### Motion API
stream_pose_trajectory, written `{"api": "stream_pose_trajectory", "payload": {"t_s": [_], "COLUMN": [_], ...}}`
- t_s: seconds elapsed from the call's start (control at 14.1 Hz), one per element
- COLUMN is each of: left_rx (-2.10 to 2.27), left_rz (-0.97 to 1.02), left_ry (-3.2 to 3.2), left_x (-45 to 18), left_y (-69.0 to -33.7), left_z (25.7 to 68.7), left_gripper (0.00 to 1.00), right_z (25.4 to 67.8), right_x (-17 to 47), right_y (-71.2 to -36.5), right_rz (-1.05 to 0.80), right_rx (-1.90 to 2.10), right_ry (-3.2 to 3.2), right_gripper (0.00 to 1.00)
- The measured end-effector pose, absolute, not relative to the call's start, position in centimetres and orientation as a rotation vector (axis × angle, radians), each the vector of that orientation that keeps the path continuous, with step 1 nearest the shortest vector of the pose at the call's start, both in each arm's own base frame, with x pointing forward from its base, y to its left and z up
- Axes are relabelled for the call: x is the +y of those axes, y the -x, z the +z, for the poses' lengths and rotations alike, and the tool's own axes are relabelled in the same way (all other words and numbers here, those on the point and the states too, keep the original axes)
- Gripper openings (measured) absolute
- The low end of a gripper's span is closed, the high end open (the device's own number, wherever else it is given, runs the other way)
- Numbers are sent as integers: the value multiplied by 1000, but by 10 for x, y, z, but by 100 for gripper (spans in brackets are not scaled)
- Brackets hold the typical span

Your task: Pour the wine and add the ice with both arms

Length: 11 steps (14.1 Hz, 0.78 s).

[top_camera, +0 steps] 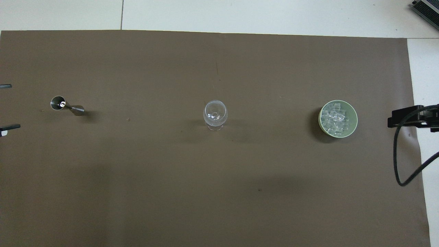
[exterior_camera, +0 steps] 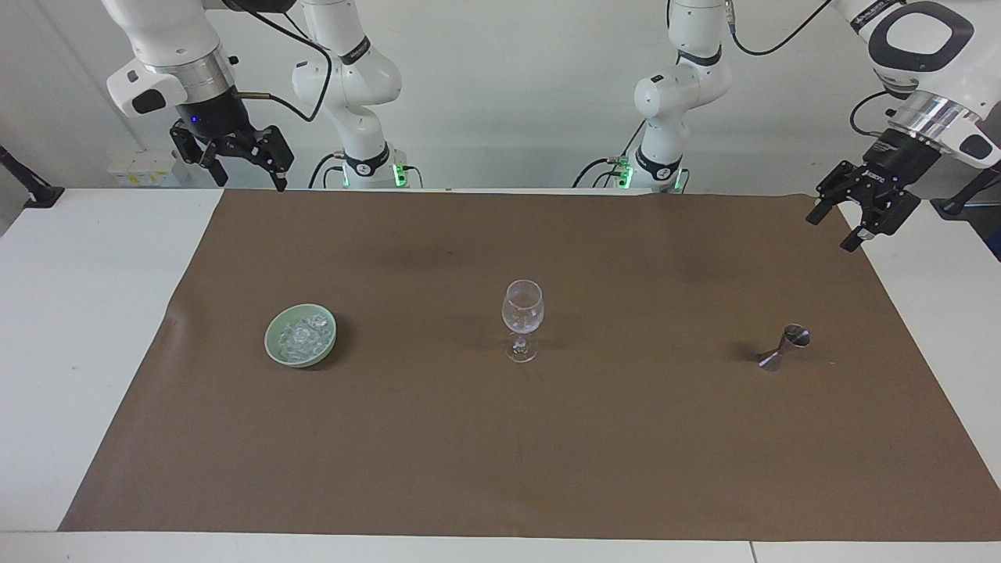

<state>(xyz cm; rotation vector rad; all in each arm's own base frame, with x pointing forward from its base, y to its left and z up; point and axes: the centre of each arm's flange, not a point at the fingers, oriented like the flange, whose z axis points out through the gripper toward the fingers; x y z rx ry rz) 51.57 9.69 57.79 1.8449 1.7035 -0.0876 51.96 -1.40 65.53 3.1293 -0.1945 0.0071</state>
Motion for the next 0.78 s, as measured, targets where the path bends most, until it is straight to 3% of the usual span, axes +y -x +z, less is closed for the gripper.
{"api": "stream_pose_trajectory", "payload": {"t_s": [0.78], "left_rx": [2005], "left_rz": [-272], "left_ry": [-1113], "left_x": [162], "left_y": [-496], "left_z": [524], "left_gripper": [100], "right_z": [655], "right_x": [-14], "right_y": [-520], "right_rz": [7], "right_rx": [-194], "right_ry": [-3129], "right_gripper": [100]}}
